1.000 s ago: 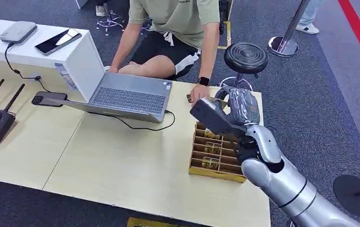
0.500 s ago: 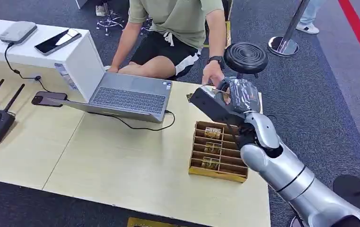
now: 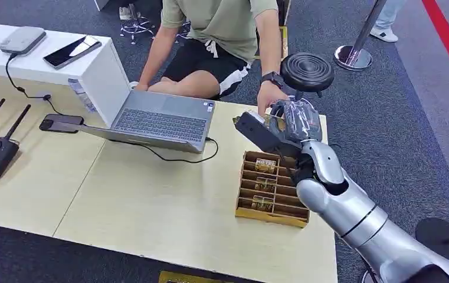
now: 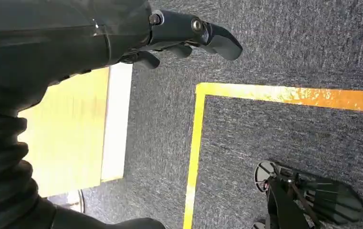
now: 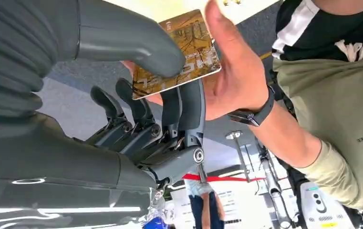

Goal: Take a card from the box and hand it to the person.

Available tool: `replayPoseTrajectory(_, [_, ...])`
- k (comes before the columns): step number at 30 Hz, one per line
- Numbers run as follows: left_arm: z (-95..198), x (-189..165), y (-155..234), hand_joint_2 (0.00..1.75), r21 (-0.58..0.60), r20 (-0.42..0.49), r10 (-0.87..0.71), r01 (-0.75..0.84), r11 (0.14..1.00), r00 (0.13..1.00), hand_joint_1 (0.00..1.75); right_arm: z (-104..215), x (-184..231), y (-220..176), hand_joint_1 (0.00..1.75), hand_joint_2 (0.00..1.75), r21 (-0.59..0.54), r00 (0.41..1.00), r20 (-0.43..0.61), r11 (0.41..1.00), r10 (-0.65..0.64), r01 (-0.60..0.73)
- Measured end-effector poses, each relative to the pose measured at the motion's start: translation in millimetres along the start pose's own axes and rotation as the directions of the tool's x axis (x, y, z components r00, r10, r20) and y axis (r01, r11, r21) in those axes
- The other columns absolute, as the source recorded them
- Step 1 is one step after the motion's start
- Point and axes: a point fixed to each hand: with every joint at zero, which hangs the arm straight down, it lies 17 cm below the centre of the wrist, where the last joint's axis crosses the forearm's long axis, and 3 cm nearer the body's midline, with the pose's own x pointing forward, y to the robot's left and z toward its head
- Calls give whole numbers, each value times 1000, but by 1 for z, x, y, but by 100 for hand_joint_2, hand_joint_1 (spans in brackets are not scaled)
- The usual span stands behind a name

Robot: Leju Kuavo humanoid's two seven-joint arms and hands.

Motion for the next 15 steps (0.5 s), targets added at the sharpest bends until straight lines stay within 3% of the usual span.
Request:
replayPoseTrajectory(6, [0,2,0,175,-2,4,0,0,1000,1000,0,0,-1,3,150,175,5,1000,-6,1000,3,-3])
replayPoseTrajectory(7, [0,2,-1,175,-7,8,0,0,1000,1000,0,-1,-2,3,0,175,5,1000,-7,1000,4,-4])
replayPoseTrajectory(13, [0,6,-2,175,-7,31,-13,13,1000,999,0,-1,-6,5,0,175,9,1000,-15,1000,9,-9])
replayPoseTrajectory(14, [0,7,-1,0,-1,32,-11,11,1000,999,0,-1,-6,5,0,175,9,1000,-17,1000,10,-9])
replayPoseTrajectory(15, [0,7,0,0,4,31,-8,8,1000,999,0,-1,-7,5,0,175,10,1000,-18,1000,10,-10])
